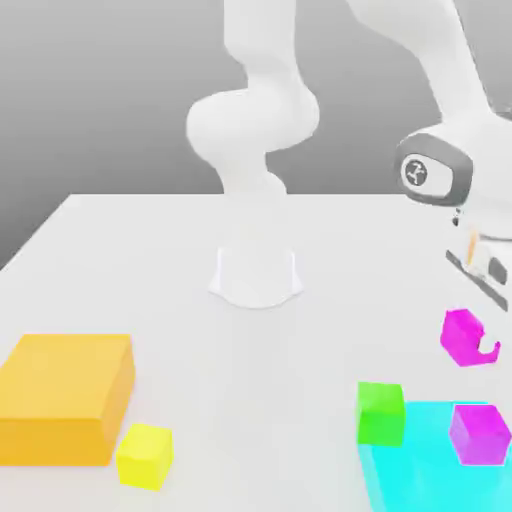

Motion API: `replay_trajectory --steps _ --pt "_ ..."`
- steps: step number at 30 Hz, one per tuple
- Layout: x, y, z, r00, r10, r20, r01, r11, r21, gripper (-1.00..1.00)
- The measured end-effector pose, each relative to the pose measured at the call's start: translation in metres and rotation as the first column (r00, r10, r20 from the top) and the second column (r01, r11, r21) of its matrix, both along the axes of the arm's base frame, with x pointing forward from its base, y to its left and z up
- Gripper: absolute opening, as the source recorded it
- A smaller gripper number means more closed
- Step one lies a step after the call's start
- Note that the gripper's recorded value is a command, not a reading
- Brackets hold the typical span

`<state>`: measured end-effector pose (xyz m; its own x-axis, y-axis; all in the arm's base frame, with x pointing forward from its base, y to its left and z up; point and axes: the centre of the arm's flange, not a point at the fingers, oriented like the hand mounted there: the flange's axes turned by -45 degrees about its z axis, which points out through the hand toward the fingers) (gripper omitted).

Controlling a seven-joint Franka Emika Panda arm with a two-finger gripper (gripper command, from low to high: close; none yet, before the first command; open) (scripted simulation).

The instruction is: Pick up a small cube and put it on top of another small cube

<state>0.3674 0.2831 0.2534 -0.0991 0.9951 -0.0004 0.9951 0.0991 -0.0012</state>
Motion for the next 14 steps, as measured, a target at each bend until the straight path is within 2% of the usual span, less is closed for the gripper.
replay_trajectory --steps 6,9,10,14 --pt "0.083 -0.029 0.048 0.988 -0.153 -0.001 0.153 0.988 0.001 -1.00" --pt "0.091 -0.030 0.016 0.987 -0.162 -0.001 0.162 0.987 0.001 -1.00" --pt "0.092 -0.030 0.002 0.987 -0.163 -0.001 0.163 0.987 0.001 1.00" --pt "0.092 -0.030 0.002 0.987 -0.163 -0.001 0.163 0.987 0.001 1.00"
